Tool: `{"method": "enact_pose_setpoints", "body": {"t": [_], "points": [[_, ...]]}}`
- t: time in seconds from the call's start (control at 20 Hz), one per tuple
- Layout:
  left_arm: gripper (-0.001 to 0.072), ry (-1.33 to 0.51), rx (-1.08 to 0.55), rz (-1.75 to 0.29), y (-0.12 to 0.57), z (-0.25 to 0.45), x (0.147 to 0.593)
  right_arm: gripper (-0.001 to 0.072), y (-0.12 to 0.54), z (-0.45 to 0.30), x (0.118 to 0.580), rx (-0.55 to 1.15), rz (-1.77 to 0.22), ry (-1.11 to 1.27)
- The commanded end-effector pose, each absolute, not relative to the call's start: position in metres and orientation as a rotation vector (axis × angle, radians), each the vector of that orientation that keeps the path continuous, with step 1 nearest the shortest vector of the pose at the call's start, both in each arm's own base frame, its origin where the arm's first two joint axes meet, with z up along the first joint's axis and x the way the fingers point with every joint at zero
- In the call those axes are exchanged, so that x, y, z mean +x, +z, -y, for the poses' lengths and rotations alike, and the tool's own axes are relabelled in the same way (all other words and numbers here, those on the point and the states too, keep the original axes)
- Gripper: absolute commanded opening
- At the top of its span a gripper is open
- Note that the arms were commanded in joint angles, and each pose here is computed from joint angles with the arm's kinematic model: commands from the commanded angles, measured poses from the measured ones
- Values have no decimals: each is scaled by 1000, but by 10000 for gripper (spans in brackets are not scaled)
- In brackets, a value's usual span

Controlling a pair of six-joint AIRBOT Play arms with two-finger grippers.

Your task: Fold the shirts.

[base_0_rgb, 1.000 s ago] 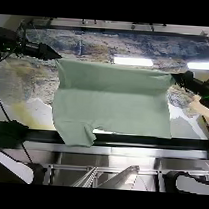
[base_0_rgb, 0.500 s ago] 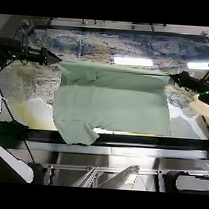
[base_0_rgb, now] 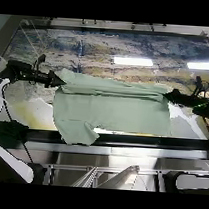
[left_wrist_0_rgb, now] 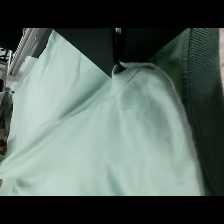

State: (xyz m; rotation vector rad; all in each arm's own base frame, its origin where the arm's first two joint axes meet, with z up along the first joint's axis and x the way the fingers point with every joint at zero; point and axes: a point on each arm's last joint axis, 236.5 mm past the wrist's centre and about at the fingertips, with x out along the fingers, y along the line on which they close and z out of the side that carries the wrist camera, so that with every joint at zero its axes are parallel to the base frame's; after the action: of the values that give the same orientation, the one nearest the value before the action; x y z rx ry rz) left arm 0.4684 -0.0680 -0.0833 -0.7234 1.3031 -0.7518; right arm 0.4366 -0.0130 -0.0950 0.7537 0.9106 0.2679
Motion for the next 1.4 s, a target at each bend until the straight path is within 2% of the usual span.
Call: {"method": "enact_pose_setpoints", "body": {"t": [0.0, 0.1, 0.15, 0.2, 0.25, 0.3, 0.45, 0.6, 0.75, 0.85, 1.1, 1.25, 1.35], "points": [[26, -749, -747, -1357, -98, 71, 452, 17, -108, 6, 427, 765, -949, 281], [39, -800, -760, -1388, -90, 76, 441, 43, -103, 0, 423, 782, -955, 320], [220, -832, -776, -1419, -84, 79, 432, 222, -97, -2, 420, 798, -955, 348], [343, -858, -803, -1452, -78, 81, 423, 404, -88, -2, 417, 819, -947, 374], [415, -878, -833, -1481, -71, 81, 415, 413, -75, 1, 413, 839, -932, 396], [433, -894, -842, -1499, -63, 81, 410, 414, -65, 9, 409, 853, -925, 395], [433, -883, -862, -1487, -37, 71, 394, 414, -42, 42, 385, 831, -935, 341], [432, -830, -912, -1452, -14, 56, 354, 414, -47, 63, 341, 835, -1007, 244], [432, -707, -1042, -1393, -14, 41, 305, 414, -83, 60, 284, 874, -1162, 151], [432, -546, -1115, -1318, -27, 31, 295, 413, -106, 50, 258, 898, -1251, 127], [432, -435, -1165, -1324, -44, 40, 249, 410, -135, 19, 243, 995, -1352, 136], [432, -384, -1167, -1337, -54, 48, 230, 389, -140, -15, 241, 985, -1424, 227], [433, -304, -1121, -1439, -74, 48, 204, 380, -139, -34, 239, 941, -1464, 289]]}}
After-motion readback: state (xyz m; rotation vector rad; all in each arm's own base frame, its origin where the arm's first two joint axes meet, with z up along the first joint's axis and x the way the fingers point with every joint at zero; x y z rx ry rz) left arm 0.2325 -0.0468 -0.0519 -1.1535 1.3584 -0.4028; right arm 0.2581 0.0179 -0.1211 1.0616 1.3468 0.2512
